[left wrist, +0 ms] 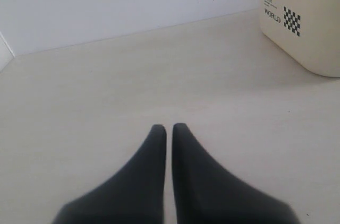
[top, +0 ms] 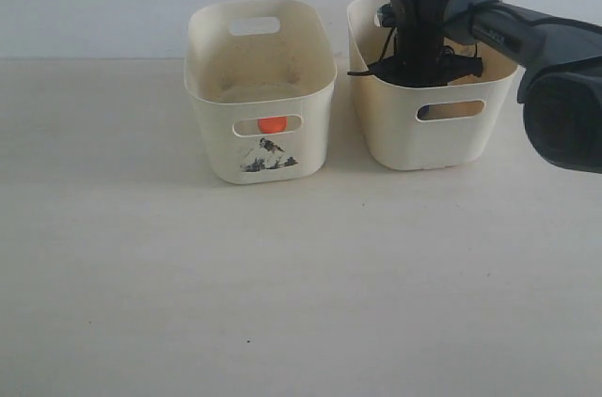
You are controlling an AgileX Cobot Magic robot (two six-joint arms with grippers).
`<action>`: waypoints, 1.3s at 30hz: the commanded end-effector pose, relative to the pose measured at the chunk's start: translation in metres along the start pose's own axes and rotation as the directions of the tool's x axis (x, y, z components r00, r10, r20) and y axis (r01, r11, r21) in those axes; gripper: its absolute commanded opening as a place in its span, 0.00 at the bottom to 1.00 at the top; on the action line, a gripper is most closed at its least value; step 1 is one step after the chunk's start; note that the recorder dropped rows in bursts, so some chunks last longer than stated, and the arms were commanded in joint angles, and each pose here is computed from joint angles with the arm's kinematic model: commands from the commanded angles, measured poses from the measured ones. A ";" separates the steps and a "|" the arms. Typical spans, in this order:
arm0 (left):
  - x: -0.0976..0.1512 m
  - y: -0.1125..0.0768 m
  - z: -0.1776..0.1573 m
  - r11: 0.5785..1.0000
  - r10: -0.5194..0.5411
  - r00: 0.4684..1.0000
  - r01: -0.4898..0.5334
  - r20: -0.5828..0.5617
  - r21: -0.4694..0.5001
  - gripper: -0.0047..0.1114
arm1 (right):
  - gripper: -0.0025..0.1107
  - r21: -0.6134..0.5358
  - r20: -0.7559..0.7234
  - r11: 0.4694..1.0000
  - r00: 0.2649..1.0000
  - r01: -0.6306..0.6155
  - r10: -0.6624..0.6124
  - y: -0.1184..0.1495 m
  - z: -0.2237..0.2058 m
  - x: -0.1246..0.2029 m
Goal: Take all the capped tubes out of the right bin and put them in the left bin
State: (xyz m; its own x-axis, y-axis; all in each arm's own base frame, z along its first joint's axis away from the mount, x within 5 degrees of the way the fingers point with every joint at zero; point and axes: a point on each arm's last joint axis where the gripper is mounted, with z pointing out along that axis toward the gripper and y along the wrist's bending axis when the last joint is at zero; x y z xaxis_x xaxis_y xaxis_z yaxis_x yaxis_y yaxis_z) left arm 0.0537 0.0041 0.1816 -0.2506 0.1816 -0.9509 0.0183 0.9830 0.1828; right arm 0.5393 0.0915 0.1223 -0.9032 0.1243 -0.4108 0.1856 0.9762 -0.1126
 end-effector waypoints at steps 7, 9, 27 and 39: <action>-0.002 0.000 0.000 1.000 -0.012 1.000 0.012 0.007 0.002 0.08 | 0.02 -0.011 -0.091 0.995 0.991 0.094 -0.095 0.000 -0.023 0.005; -0.002 0.000 0.000 1.000 -0.012 1.000 0.012 0.007 0.002 0.08 | 0.02 -0.016 -0.068 0.995 0.992 0.102 -0.103 -0.004 -0.041 -0.001; -0.002 0.000 0.000 1.000 -0.012 1.000 0.012 0.007 0.002 0.08 | 0.02 -0.612 0.127 0.773 0.985 0.168 -0.114 0.007 -0.233 -0.017; -0.002 0.000 0.000 1.000 -0.012 1.000 0.012 0.007 0.002 0.08 | 0.11 -0.605 0.383 0.634 0.874 0.482 -0.299 0.069 -0.251 0.002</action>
State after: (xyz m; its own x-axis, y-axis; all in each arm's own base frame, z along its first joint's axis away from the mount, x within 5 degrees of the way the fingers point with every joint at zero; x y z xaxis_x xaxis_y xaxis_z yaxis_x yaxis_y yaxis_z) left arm 0.0537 0.0041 0.1816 -0.2506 0.1816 -0.9509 0.0183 0.9830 0.1828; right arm 0.4510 0.2035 0.3389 -0.7320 -0.2428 -0.6365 -0.5426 0.7727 0.3292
